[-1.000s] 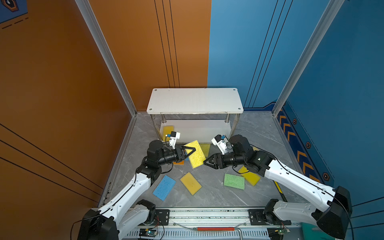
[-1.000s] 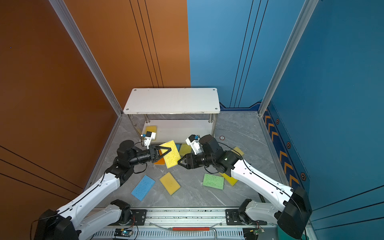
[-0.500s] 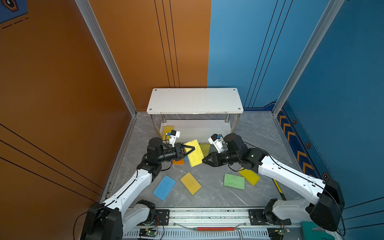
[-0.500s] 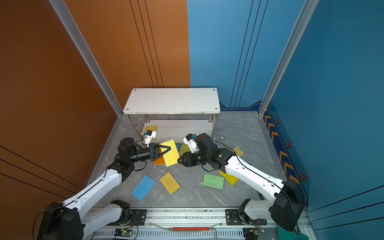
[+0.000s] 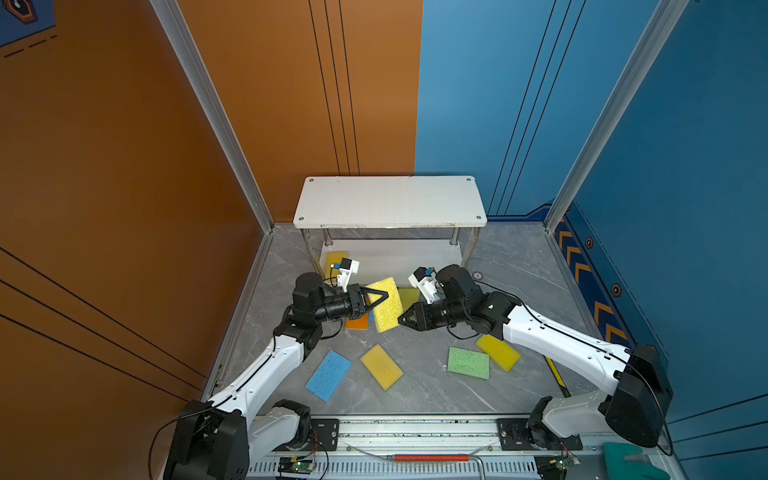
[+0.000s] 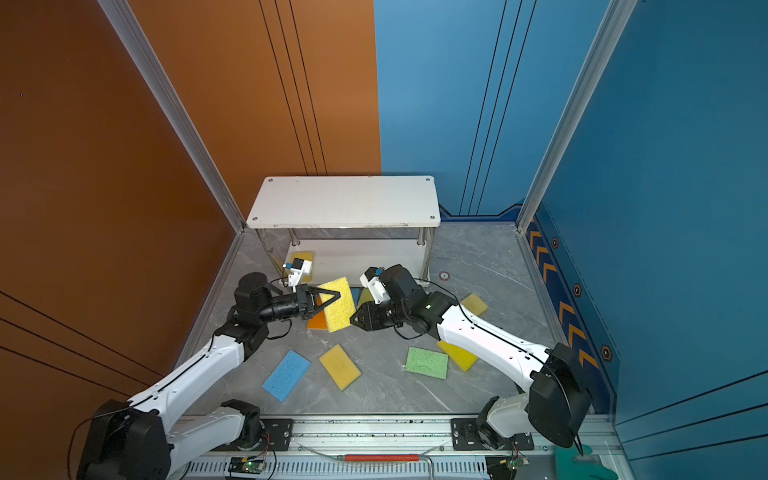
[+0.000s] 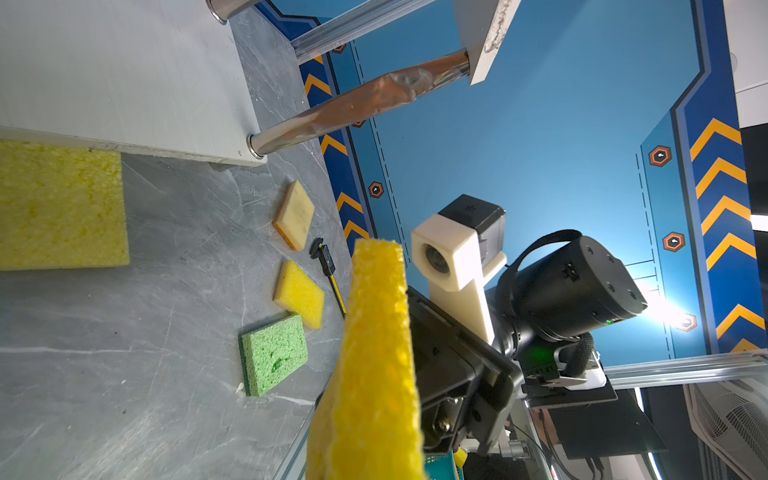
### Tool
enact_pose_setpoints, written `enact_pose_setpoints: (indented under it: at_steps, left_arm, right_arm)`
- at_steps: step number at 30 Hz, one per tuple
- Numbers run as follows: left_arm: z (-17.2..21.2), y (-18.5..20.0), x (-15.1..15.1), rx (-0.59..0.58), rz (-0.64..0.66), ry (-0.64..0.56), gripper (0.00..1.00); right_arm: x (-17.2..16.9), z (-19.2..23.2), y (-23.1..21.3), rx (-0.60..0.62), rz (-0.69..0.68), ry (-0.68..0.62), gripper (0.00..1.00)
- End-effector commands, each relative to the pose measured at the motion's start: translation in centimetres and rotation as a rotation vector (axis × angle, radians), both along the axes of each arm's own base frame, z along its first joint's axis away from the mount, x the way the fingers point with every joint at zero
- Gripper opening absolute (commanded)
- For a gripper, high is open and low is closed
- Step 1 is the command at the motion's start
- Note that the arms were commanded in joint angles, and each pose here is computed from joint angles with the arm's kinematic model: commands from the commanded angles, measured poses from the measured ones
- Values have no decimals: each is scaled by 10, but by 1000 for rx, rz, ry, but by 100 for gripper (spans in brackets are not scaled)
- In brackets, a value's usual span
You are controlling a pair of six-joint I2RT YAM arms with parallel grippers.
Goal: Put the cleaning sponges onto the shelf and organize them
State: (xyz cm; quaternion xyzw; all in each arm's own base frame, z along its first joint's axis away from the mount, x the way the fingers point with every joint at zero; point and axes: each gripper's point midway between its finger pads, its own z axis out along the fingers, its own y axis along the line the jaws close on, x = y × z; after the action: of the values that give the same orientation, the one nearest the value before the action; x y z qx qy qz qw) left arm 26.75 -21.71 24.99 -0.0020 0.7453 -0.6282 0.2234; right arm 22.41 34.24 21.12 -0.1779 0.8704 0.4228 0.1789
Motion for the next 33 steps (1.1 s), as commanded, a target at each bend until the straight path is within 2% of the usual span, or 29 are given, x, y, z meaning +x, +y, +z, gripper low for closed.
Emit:
enact_pose_setpoints:
  at_steps: [1, 7, 10, 14, 18, 20, 24, 26, 29, 30, 33]
  left_arm:
    - [11, -2, -3, -12, -41, -46, 0]
    - [10, 0, -2, -13, -36, -42, 0]
    - [10, 2, -1, -13, -31, -42, 0]
    - [9, 4, 1, -12, -25, -39, 0]
    - [10, 11, 5, -16, -3, -39, 24]
    - [10, 16, 6, -17, 8, -41, 42]
    - [5, 23, 8, -14, 36, -29, 68]
    - [3, 29, 10, -12, 59, -29, 77]
    - [0, 41, 15, 1, 116, -39, 83]
    - [0, 46, 16, 11, 136, -52, 94]
    - [-4, 59, 15, 80, 195, -78, 98]
  right_arm:
    - [9, 16, 9, 36, -8, -52, 21]
    - [7, 20, 10, 48, -6, -57, 4]
    - [6, 20, 11, 48, -4, -57, 0]
    - [7, 20, 7, 41, -25, -63, 0]
    - [13, 17, 1, 31, -71, -57, 0]
    - [15, 14, -1, 22, -90, -50, 0]
    - [24, 13, -5, 16, -128, -45, 0]
    - [29, 13, -6, 14, -145, -44, 0]
    - [38, 12, -8, 13, -174, -34, 0]
    - [41, 12, -8, 15, -182, -26, 0]
    - [51, 12, -9, 13, -204, -11, 0]
